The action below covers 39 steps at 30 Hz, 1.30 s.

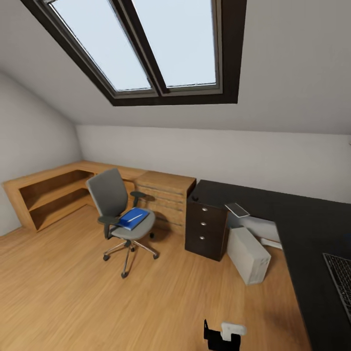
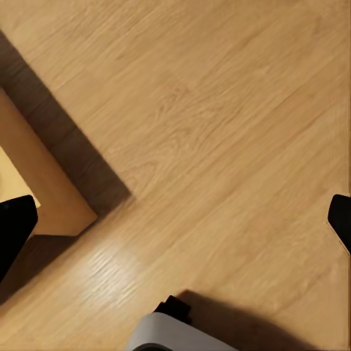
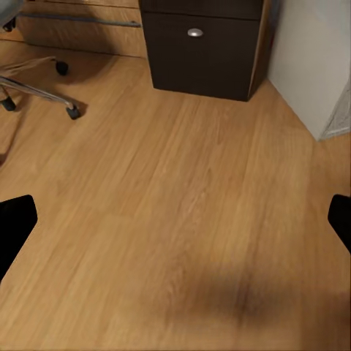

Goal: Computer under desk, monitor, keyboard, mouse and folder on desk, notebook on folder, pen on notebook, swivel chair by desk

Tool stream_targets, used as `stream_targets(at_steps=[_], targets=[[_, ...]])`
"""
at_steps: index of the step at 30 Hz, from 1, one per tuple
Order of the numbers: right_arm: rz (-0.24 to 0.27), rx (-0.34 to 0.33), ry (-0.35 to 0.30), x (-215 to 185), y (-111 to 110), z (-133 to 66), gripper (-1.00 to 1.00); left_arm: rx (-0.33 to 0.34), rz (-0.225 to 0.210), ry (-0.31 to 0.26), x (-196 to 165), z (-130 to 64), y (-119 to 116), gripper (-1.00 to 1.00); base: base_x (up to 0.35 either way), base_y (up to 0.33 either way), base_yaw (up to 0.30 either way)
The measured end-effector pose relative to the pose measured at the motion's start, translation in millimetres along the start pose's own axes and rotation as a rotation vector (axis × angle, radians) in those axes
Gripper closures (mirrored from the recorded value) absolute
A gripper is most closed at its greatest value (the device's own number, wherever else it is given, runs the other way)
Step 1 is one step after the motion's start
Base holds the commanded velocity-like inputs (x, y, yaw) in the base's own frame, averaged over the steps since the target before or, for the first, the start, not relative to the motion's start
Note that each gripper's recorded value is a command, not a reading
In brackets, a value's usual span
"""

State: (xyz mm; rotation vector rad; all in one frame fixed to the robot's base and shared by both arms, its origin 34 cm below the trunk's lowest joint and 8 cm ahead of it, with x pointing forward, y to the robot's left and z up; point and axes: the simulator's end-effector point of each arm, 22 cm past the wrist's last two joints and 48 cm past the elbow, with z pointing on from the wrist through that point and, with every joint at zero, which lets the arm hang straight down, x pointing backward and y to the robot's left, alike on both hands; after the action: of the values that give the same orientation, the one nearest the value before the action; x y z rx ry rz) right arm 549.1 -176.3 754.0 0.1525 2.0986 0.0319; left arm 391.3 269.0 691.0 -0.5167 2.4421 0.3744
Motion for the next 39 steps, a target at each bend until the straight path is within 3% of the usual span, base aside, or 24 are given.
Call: stream_targets(at_steps=[39], targets=[[-0.001, -0.001, 0.0, 0.0, 0.0, 0.0, -1.0, 0.0, 0.0, 0.0, 0.0, 0.0, 0.0, -1.0, 0.328, 0.0, 0.0]])
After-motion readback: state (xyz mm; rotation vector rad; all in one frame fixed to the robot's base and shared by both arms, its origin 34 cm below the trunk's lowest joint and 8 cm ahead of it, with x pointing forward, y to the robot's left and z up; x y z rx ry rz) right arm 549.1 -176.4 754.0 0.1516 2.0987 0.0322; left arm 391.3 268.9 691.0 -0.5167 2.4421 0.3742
